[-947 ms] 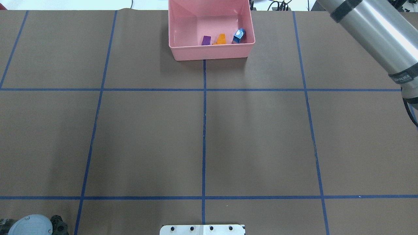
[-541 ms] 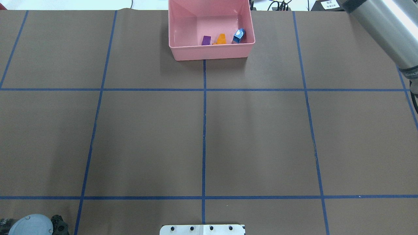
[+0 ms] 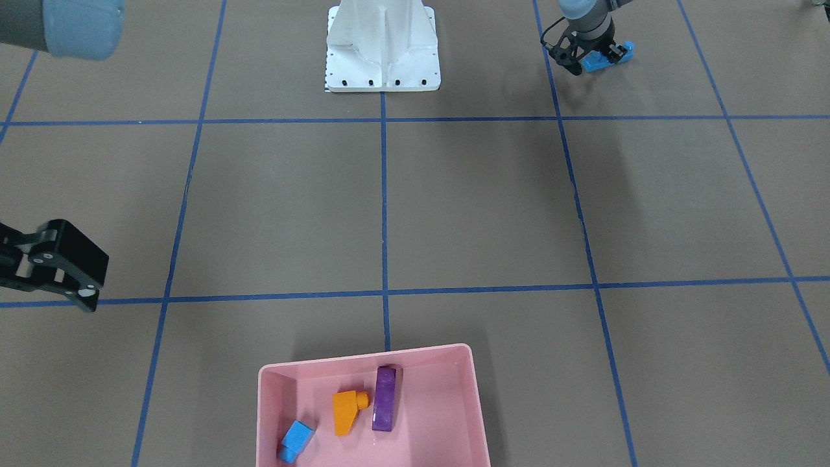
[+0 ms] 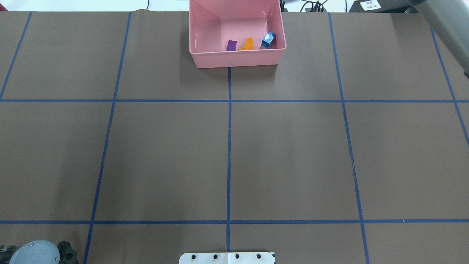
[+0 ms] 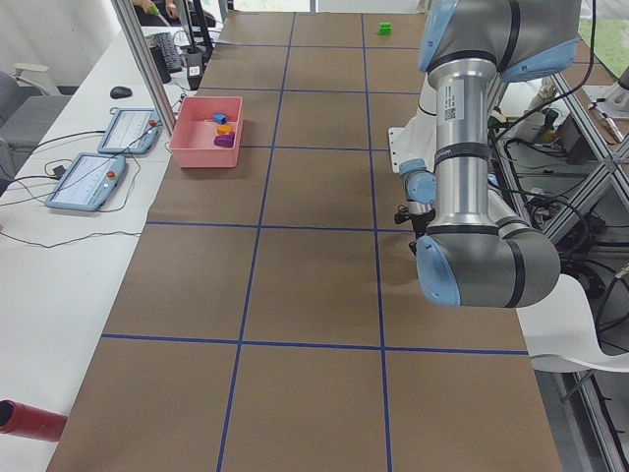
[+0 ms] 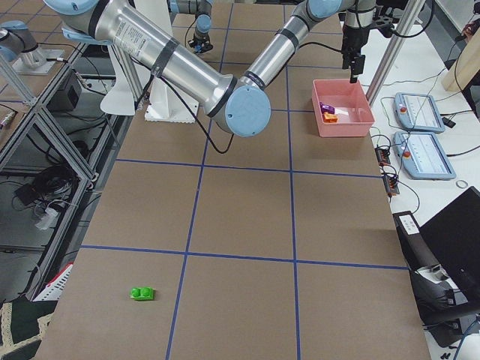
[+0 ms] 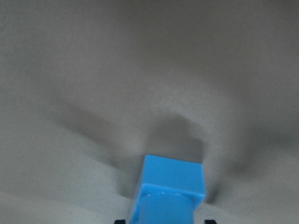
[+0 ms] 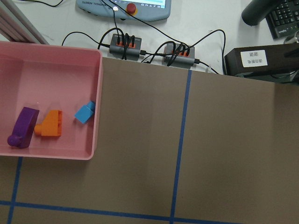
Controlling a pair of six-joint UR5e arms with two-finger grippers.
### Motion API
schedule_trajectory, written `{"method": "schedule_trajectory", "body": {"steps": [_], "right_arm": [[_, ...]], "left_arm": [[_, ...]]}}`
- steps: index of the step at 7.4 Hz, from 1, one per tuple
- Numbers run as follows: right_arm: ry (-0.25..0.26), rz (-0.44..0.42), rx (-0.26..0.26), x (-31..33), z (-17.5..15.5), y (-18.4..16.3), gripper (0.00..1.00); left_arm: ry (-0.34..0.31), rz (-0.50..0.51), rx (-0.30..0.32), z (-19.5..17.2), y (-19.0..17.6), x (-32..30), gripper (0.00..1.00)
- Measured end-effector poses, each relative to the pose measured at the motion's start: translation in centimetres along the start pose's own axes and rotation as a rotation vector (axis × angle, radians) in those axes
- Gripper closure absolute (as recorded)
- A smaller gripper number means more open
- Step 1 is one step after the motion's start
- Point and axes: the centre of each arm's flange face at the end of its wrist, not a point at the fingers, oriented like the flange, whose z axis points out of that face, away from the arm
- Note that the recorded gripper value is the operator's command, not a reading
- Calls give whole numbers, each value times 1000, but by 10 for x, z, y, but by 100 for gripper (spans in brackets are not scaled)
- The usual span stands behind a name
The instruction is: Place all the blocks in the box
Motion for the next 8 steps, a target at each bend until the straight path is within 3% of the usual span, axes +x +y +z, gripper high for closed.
{"method": "schedule_trajectory", "body": {"steps": [5,6,8], "right_arm": [[33,-32,-25,51,-22,31,0],[34,-32,-26,55,-21,32,0],[43,-54,-41,79,-15,44,0]], "left_arm": [[29,-67,43,-42,19,-6,100],[52,-75,53,-56,22,-4,100],[175,-154,79,-106,25,11,100]]}}
